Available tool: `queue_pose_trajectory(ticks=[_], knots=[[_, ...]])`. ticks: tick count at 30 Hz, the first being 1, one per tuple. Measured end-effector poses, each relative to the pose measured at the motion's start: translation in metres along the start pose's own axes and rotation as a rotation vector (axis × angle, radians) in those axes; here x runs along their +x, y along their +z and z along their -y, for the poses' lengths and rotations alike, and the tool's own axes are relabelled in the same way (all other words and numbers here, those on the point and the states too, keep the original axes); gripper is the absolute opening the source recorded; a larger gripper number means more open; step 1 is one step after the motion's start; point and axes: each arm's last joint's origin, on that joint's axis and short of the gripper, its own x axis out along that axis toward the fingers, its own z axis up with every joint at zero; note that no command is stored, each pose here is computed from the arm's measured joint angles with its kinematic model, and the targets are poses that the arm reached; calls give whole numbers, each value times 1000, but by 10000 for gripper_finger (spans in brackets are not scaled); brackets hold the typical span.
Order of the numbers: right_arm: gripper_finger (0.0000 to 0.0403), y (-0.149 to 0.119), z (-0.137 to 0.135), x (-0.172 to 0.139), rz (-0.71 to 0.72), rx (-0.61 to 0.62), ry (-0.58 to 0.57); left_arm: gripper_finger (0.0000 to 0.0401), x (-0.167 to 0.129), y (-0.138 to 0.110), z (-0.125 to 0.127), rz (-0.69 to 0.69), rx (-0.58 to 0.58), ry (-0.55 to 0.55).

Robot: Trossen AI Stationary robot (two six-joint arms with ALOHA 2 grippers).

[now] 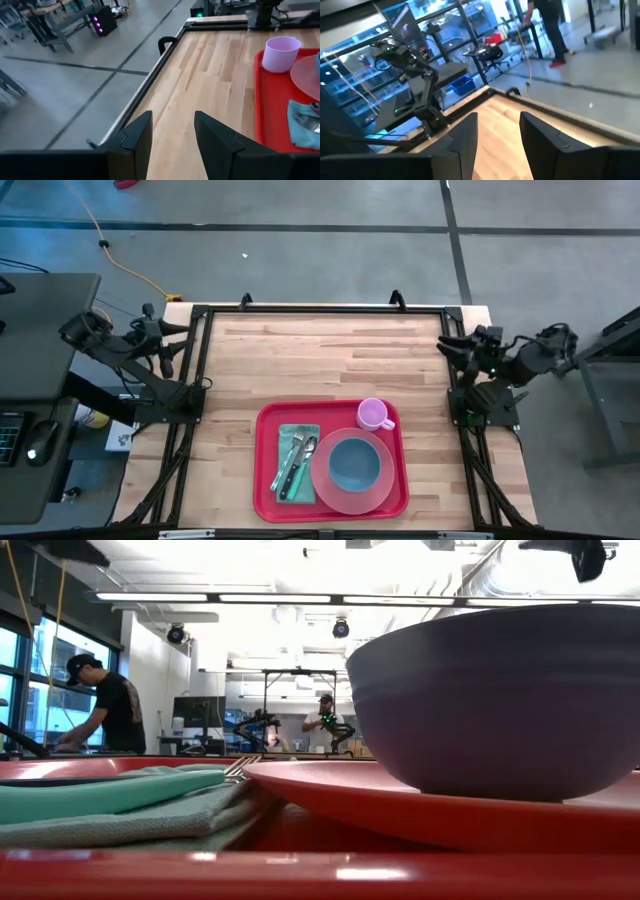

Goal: Set up tray
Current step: Return to Home Position

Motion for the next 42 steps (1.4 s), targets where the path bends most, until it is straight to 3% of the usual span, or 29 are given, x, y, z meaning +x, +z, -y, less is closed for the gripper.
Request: queue_pose_trajectory(ticks=[8,13,18,21,27,33,42], knots=[[122,-52,12,19,-130,29,-78,177,12,-45,4,-8,-84,-61],[73,-64,22,28,-167,41,-130,177,19,-63,10,-37,-114,-111],[7,-64,29,33,-190,-5,-180,177,22,-70,15,-74,-111,-168],[12,-66,35,34,-249,2,-209,177,23,-71,17,-84,-105,-179],[3,-70,40,35,-361,45,-155,177,23,-66,19,-48,-146,-198],[1,-70,39,35,-390,46,-115,177,39,-62,43,57,-130,-182],[0,-70,39,35,-403,21,-91,177,68,-82,72,119,-174,1]])
